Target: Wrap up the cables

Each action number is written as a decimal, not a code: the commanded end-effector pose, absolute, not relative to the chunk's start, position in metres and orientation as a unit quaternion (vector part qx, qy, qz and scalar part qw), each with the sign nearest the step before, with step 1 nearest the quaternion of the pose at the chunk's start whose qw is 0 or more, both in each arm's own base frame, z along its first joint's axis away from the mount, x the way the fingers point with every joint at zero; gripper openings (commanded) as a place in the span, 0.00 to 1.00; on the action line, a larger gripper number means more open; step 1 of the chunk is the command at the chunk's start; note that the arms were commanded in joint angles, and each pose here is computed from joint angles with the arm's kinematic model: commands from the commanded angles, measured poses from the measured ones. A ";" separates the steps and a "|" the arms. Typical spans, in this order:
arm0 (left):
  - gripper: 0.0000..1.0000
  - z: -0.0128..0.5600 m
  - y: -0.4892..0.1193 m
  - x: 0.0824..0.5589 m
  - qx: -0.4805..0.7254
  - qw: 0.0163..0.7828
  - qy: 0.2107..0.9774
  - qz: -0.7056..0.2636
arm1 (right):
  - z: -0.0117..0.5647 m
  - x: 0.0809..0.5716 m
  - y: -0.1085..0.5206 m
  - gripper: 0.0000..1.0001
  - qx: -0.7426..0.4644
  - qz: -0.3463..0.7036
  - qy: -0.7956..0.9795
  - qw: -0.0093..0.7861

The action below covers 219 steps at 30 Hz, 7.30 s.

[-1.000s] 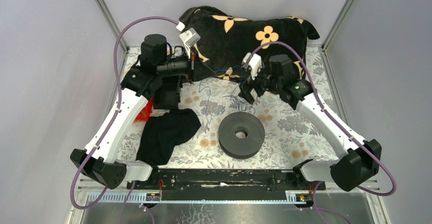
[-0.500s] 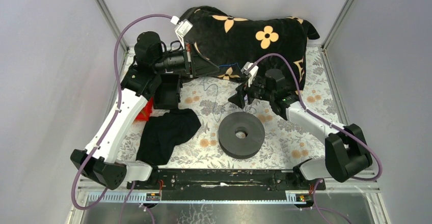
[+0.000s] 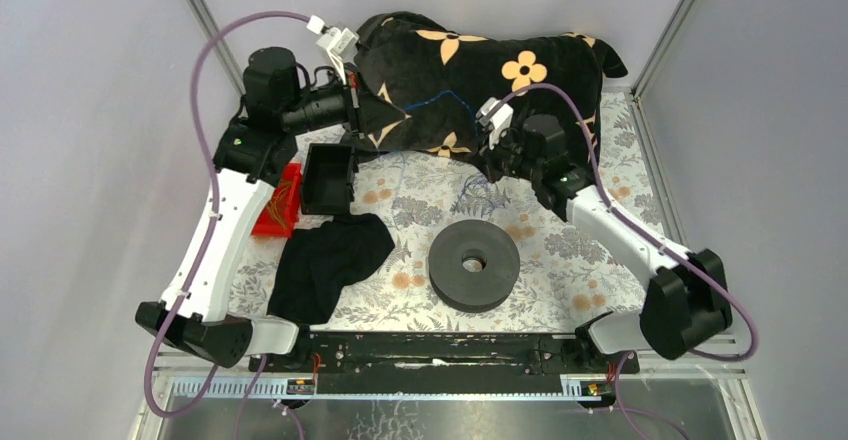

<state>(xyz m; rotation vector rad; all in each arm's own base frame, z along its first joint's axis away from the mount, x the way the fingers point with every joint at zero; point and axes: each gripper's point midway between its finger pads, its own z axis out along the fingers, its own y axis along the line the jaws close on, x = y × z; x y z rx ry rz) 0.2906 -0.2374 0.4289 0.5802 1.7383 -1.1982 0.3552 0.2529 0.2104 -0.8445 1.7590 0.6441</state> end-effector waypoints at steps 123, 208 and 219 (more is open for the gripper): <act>0.00 0.371 -0.216 0.339 0.118 0.545 0.681 -0.475 | 0.278 0.336 0.127 0.00 -0.214 0.066 0.848 0.481; 0.00 0.445 -0.253 0.288 0.139 0.427 0.621 -0.643 | 0.226 0.310 0.364 0.12 -0.355 0.575 0.612 0.410; 0.00 0.412 -0.184 0.341 0.083 0.547 0.685 -0.475 | 0.315 0.355 0.228 0.00 -0.339 0.233 0.738 0.535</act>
